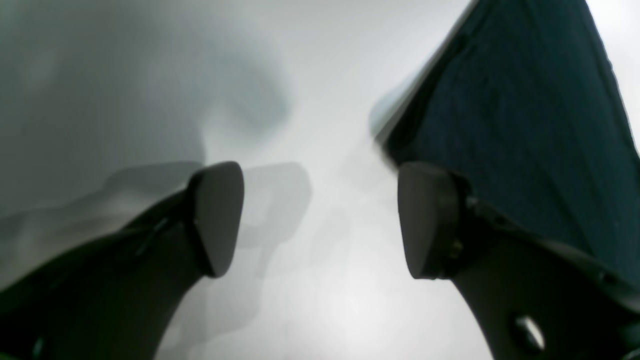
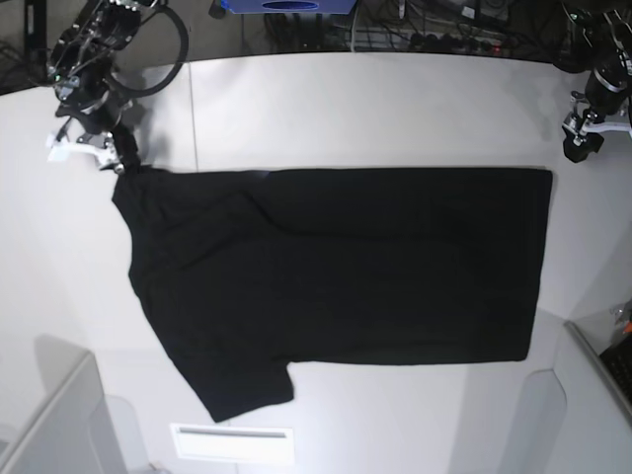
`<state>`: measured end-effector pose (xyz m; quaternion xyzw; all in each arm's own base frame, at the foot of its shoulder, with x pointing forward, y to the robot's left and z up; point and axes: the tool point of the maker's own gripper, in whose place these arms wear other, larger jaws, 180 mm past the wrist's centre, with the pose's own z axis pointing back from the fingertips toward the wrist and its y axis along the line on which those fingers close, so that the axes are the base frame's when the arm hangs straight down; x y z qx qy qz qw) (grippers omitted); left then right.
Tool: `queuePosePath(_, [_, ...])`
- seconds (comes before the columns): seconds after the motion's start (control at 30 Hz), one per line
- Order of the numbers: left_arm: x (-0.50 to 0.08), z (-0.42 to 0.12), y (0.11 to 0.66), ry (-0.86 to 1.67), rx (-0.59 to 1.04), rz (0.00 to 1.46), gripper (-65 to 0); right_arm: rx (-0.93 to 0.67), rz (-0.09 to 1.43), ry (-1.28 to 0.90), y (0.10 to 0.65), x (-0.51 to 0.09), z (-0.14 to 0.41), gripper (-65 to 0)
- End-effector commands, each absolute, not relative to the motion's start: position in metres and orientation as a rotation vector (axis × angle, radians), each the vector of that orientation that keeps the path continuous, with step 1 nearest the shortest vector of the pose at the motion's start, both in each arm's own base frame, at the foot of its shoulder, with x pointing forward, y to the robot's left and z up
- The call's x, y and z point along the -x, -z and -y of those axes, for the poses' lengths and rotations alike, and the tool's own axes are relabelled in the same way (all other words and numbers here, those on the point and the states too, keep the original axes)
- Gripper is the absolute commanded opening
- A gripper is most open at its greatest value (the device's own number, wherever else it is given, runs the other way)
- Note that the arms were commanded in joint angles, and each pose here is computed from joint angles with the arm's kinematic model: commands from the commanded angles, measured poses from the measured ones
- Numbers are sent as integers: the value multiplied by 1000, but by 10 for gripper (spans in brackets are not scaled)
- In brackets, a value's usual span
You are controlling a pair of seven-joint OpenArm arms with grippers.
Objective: Fold the T-shirt properly
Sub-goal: 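Release and regrasp the shirt's shoulder edge with both grippers, then pull the shirt toward the robot with both grippers and release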
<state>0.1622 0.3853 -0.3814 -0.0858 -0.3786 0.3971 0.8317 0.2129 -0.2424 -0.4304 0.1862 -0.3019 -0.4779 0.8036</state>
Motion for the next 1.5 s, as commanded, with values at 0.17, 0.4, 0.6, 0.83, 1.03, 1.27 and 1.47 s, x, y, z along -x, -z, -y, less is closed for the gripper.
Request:
queuePosePath(0.17, [-169, -390, 371, -821, 180, 839, -193, -396, 631, 1054, 448, -221, 248, -299])
queuePosePath(0.4, [-179, -391, 368, -818, 182, 858, -193, -418, 633, 1056, 448, -231, 245, -300])
queuePosePath(0.6, [-195, -391, 371, -794, 118, 867, -194, -431, 613, 991, 451, -240, 231, -303])
queuePosePath(0.83, [-204, -390, 389, -853, 155, 844, -194, -439, 600, 998, 455, -241, 228, -303])
queuePosePath(1.03, [-224, -360, 412, -803, 224, 774, -194, -439, 603, 998, 454, -242, 228, -303])
queuePosePath(1.27, [-246, -339, 420, -776, 282, 755, -196, -438, 606, 996, 453, -242, 230, -303])
queuePosePath(1.47, [-253, -337, 434, -820, 313, 725, -197, -416, 647, 999, 451, -247, 236, -303])
